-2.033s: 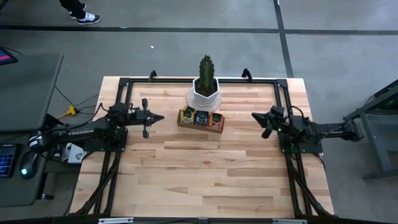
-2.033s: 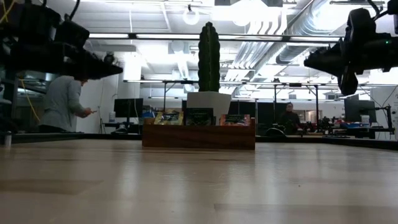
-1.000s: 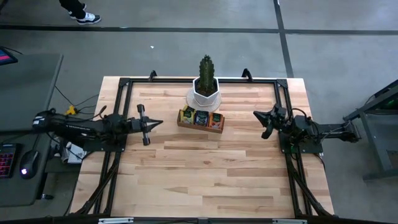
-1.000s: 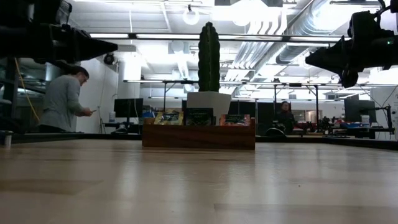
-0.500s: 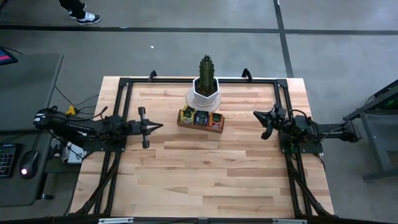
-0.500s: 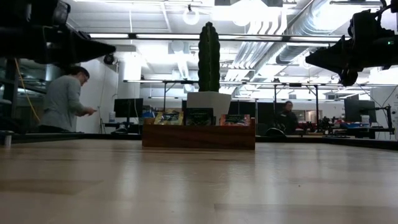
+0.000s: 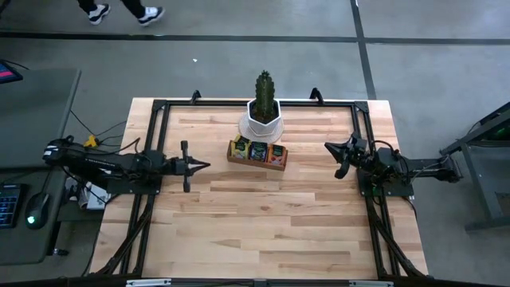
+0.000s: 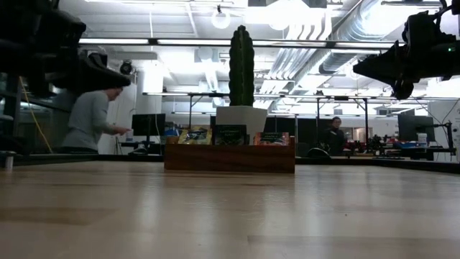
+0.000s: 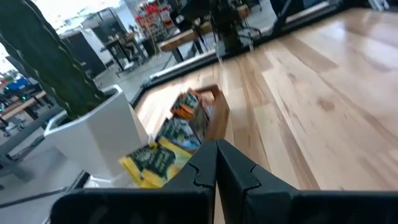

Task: Pick & Place Tea
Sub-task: Return to Home Position

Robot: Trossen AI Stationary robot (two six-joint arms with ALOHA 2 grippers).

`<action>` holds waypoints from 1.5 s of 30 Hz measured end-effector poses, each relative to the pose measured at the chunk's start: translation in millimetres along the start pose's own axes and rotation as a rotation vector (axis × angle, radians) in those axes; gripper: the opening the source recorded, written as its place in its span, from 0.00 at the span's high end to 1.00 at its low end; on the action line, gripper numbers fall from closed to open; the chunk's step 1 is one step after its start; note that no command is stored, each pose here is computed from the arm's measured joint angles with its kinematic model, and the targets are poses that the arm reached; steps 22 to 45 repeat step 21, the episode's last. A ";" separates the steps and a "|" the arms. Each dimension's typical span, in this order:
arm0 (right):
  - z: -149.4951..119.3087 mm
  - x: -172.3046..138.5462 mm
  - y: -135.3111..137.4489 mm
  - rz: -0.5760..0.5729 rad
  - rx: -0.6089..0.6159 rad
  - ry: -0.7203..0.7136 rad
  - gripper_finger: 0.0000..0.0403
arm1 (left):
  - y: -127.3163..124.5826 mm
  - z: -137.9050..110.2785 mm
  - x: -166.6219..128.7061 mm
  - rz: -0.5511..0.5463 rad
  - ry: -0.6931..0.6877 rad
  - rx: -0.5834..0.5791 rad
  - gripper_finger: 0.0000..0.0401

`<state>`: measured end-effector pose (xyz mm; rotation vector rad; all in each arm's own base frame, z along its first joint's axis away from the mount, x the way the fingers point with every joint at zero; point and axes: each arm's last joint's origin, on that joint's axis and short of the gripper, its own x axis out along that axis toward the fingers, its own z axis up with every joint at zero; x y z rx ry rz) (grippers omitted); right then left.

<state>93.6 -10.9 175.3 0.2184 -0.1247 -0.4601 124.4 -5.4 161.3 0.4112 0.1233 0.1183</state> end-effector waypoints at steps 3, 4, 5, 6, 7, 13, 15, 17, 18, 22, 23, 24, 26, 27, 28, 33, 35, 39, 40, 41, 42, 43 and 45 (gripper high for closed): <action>0.0 0.0 0.0 0.000 0.000 0.000 0.98 | -1.4 -3.4 -0.1 -0.014 0.034 0.009 1.00; 0.0 0.0 0.0 0.000 0.000 0.000 0.98 | -1.9 -4.7 -0.1 -0.020 0.048 0.013 1.00; 0.0 0.0 0.0 0.000 0.000 0.000 0.98 | -2.4 -5.8 -0.2 -0.024 0.058 0.015 1.00; 0.0 0.0 0.0 0.000 0.000 0.000 0.99 | -2.8 -6.9 -0.3 -0.029 0.069 0.018 1.00; 0.0 0.0 0.0 0.000 0.000 0.000 0.99 | -3.2 -7.8 -0.4 -0.033 0.079 0.021 1.00; 0.1 0.0 0.0 0.001 0.000 -0.001 0.98 | -5.4 -13.5 -1.1 -0.058 0.137 0.036 1.00; 0.1 0.0 0.0 0.001 0.000 -0.001 0.98 | -5.9 -14.8 -1.3 -0.063 0.149 0.039 1.00; 0.1 0.0 0.0 0.001 0.001 -0.001 0.98 | -6.0 -15.1 -1.4 -0.064 0.153 0.040 1.00; 0.1 0.0 0.0 0.001 0.001 -0.001 0.98 | -6.0 -15.1 -1.4 -0.064 0.153 0.040 1.00; 0.1 0.0 0.0 0.001 0.001 -0.001 0.99 | -6.0 -15.1 -1.4 -0.064 0.153 0.040 1.00; 0.1 0.0 0.0 0.001 0.001 -0.001 0.99 | -6.0 -15.1 -1.4 -0.064 0.153 0.040 1.00; 0.1 0.0 0.0 0.001 0.001 -0.001 0.99 | -6.0 -15.1 -1.4 -0.064 0.153 0.040 1.00; 0.1 0.0 0.0 0.001 0.001 -0.001 0.99 | -6.0 -15.1 -1.4 -0.064 0.153 0.040 1.00; 0.1 0.0 0.0 0.001 0.001 -0.001 0.99 | -6.0 -15.1 -1.4 -0.064 0.153 0.040 1.00; 0.1 0.0 0.0 0.001 0.001 -0.001 0.99 | -6.0 -15.1 -1.4 -0.064 0.153 0.040 1.00; 0.1 0.0 0.0 0.001 0.001 -0.001 0.99 | -6.0 -15.1 -1.4 -0.064 0.153 0.040 1.00; 0.1 0.0 0.0 0.001 0.001 -0.001 0.99 | -6.0 -15.1 -1.4 -0.064 0.153 0.040 1.00; 0.1 0.0 0.0 0.001 0.001 -0.001 0.99 | -6.0 -15.1 -1.4 -0.064 0.153 0.040 1.00; 0.1 0.0 0.0 0.001 0.001 -0.001 0.99 | -6.0 -15.1 -1.4 -0.064 0.153 0.040 1.00; 0.1 0.0 0.0 0.001 0.001 -0.001 0.99 | -6.0 -15.1 -1.4 -0.064 0.153 0.040 1.00; 0.1 0.0 0.0 0.001 0.001 -0.001 0.99 | -6.0 -15.1 -1.4 -0.064 0.153 0.040 1.00; 0.1 0.0 0.0 0.001 0.001 -0.001 0.99 | -6.0 -15.1 -1.4 -0.064 0.153 0.040 1.00; 0.1 0.0 0.0 0.001 0.001 -0.001 0.99 | -6.0 -15.1 -1.4 -0.064 0.153 0.040 1.00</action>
